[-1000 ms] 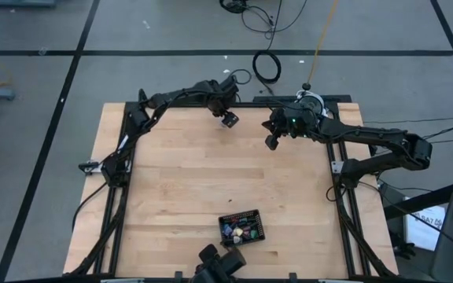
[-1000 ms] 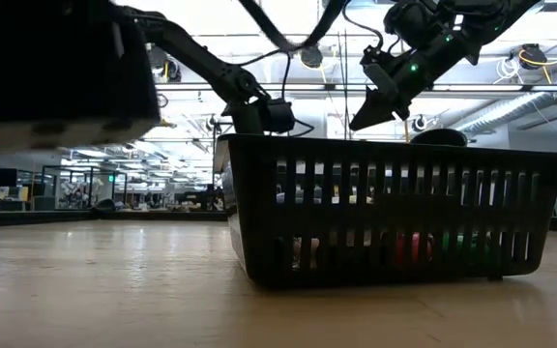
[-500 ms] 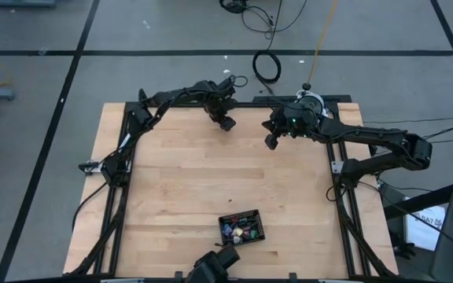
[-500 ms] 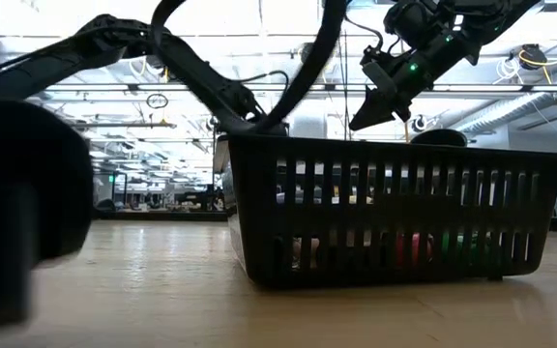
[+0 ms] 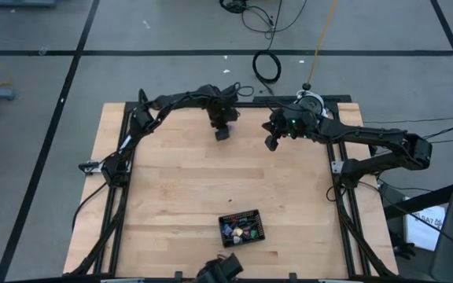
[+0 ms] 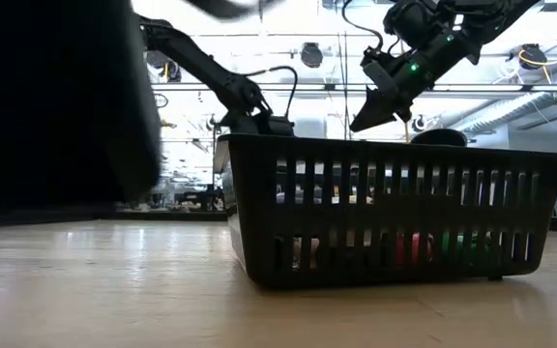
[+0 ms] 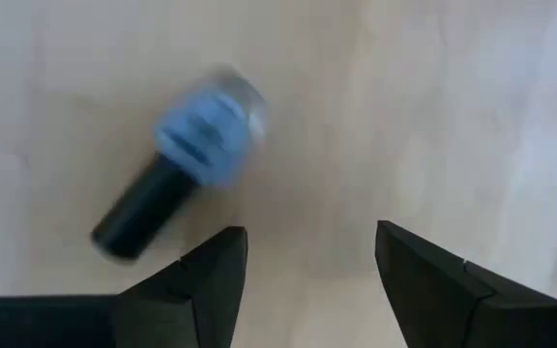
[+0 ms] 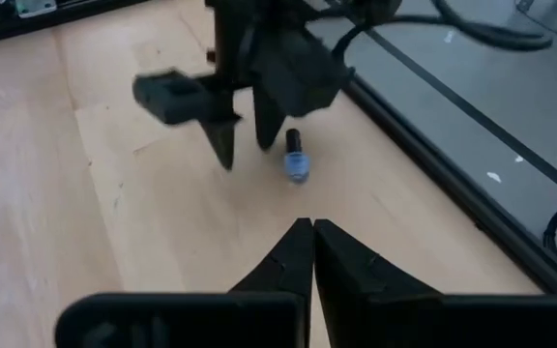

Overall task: Pick & Place Nail Polish
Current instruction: Put the blue nail polish bottle into the black bin

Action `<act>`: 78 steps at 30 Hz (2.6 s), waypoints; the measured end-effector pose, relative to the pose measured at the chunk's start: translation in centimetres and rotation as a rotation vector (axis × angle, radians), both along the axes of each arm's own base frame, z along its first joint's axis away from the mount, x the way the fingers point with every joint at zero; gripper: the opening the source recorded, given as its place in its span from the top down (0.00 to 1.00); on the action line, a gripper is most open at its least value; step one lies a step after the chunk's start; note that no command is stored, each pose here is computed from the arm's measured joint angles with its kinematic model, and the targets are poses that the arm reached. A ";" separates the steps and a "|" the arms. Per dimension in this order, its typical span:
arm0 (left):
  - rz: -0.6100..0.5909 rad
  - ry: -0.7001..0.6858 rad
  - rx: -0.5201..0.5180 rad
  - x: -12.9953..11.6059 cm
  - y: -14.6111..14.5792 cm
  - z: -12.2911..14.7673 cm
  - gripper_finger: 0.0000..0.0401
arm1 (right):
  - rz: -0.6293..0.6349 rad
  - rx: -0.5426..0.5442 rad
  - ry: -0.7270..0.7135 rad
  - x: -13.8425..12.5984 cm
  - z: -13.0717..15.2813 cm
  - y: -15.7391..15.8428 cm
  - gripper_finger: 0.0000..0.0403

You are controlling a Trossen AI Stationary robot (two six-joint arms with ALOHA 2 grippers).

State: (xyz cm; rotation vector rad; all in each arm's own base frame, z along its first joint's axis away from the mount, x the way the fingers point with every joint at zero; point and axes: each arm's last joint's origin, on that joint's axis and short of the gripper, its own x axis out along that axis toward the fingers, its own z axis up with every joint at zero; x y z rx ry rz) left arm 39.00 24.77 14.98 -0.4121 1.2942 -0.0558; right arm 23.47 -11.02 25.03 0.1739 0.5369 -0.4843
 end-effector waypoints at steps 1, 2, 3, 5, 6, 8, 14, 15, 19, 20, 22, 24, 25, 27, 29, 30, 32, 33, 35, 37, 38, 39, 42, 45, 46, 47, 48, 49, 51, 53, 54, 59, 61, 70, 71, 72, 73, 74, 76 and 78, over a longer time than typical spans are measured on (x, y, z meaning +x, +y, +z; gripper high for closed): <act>-0.026 0.015 0.018 -0.1 -0.2 0.3 0.44 | 0.006 0.002 0.003 0.0 0.0 0.1 0.99; -0.051 0.033 0.039 -0.3 -0.5 0.7 0.44 | 0.013 0.003 0.005 0.1 0.0 0.3 0.99; -0.078 0.048 0.057 -0.5 -0.7 1.2 0.44 | 0.021 0.005 0.004 0.2 0.0 0.4 0.99; -0.133 0.065 0.099 -0.7 -1.1 2.1 0.44 | 0.047 0.014 -0.002 0.2 0.0 0.6 0.99; -0.159 0.069 0.122 -0.8 -1.3 2.4 0.44 | 0.062 0.021 -0.006 0.3 0.0 0.7 0.99; -0.202 0.049 0.181 -0.7 -1.3 3.2 0.44 | 0.068 0.022 -0.009 0.3 0.0 0.7 0.99; -0.190 -0.063 0.334 0.9 -0.2 2.9 0.44 | 0.065 0.017 -0.018 0.4 0.1 0.7 0.99; -0.180 -0.083 0.329 1.1 -0.1 2.8 0.44 | 0.065 0.017 -0.020 0.4 0.1 0.7 0.99; -0.138 -0.080 0.390 1.7 -0.1 2.7 0.44 | 0.065 0.017 -0.019 0.4 0.1 0.7 0.99; -0.135 -0.062 0.410 1.7 -0.1 2.6 0.44 | 0.064 0.017 -0.019 0.4 0.1 0.7 0.99; -0.134 -0.028 0.428 1.7 -0.2 2.4 0.44 | 0.064 0.017 -0.019 0.4 0.1 0.7 0.99; -0.137 -0.018 0.413 1.6 -0.3 2.2 0.44 | 0.064 0.017 -0.019 0.4 0.1 0.7 0.99; -0.139 -0.012 0.406 1.5 -0.3 2.2 0.44 | 0.064 0.017 -0.019 0.4 0.1 0.7 0.99; -0.148 0.013 0.396 1.5 -0.6 1.9 0.44 | 0.064 0.017 -0.019 0.4 0.1 0.7 0.99; -0.151 0.045 0.412 1.5 -0.8 1.6 0.44 | 0.063 0.017 -0.019 0.4 0.1 0.7 0.99; -0.152 0.056 0.415 1.5 -0.8 1.5 0.44 | 0.063 0.017 -0.020 0.4 0.1 0.7 0.99; -0.153 0.067 0.415 1.6 -0.8 1.0 0.44 | 0.063 0.017 -0.020 0.4 0.1 0.7 0.99; -0.153 0.068 0.416 1.7 -0.7 0.6 0.44 | 0.063 0.017 -0.020 0.4 0.1 0.7 0.99; -0.155 0.060 0.406 1.7 -0.6 0.3 0.44 | 0.064 0.017 -0.019 0.4 0.1 0.7 0.99; -0.150 0.044 0.408 1.8 -0.5 0.3 0.44 | 0.062 0.020 -0.022 0.4 0.1 0.7 0.99; -0.150 0.039 0.409 1.9 -0.5 0.4 0.44 | 0.061 0.022 -0.023 0.4 0.1 0.7 0.99; -0.152 0.036 0.408 1.9 -0.5 0.5 0.44 | 0.060 0.025 -0.024 0.4 0.1 0.7 0.99; -0.164 0.045 0.403 1.8 -0.6 0.4 0.44 | 0.056 0.032 -0.027 0.4 0.1 0.7 0.99; -0.168 0.058 0.411 1.7 -0.6 0.4 0.46 | 0.056 0.032 -0.028 0.4 0.1 0.7 0.99; -0.168 0.064 0.415 1.7 -0.6 0.4 0.48 | 0.055 0.034 -0.029 0.4 0.1 0.7 0.99; -0.168 0.066 0.416 1.7 -0.6 0.4 0.50 | 0.053 0.037 -0.030 0.4 0.1 0.7 0.99; -0.167 0.067 0.417 1.7 -0.6 0.4 0.53 | 0.052 0.038 -0.030 0.4 0.1 0.7 0.99; -0.168 0.067 0.418 1.6 -0.5 0.4 0.56 | 0.052 0.038 -0.030 0.4 0.1 0.7 0.99; -0.169 0.066 0.417 1.7 -0.5 0.4 0.64 | 0.053 0.042 -0.032 0.4 0.1 0.8 0.99; -0.179 0.057 0.399 1.6 -0.6 0.4 0.73 | 0.053 0.052 -0.036 0.5 0.1 0.9 0.99; -0.185 0.051 0.388 1.6 -0.7 0.4 0.77 | 0.057 0.053 -0.037 0.5 0.1 1.0 0.99; -0.184 0.045 0.381 1.6 -0.7 0.3 0.83 | 0.084 0.054 -0.036 0.8 0.1 1.7 0.99; -0.182 0.046 0.381 1.6 -0.7 0.3 0.83 | 0.095 0.054 -0.036 0.9 0.1 1.9 0.99; -0.154 0.143 0.444 1.7 -1.6 0.3 0.83 | 0.124 0.063 -0.038 1.2 0.1 2.8 0.99; -0.162 0.151 0.446 1.7 -1.6 0.3 0.83 | 0.125 0.063 -0.038 1.2 0.1 2.8 0.99; -0.173 0.155 0.444 1.6 -1.6 0.3 0.83 | 0.127 0.063 -0.038 1.2 0.1 2.9 0.99; -0.189 0.158 0.429 1.4 -1.5 0.3 0.83 | 0.127 0.063 -0.038 1.2 0.1 2.9 0.99; -0.213 0.150 0.402 1.2 -1.5 0.3 0.83 | 0.127 0.063 -0.038 1.2 0.1 2.9 0.99; -0.228 0.130 0.355 1.0 -1.4 0.3 0.83 | 0.127 0.063 -0.038 1.2 0.1 2.9 0.99; -0.193 0.122 0.330 0.9 -1.2 0.3 0.83 | 0.127 0.063 -0.038 1.2 0.1 2.9 0.99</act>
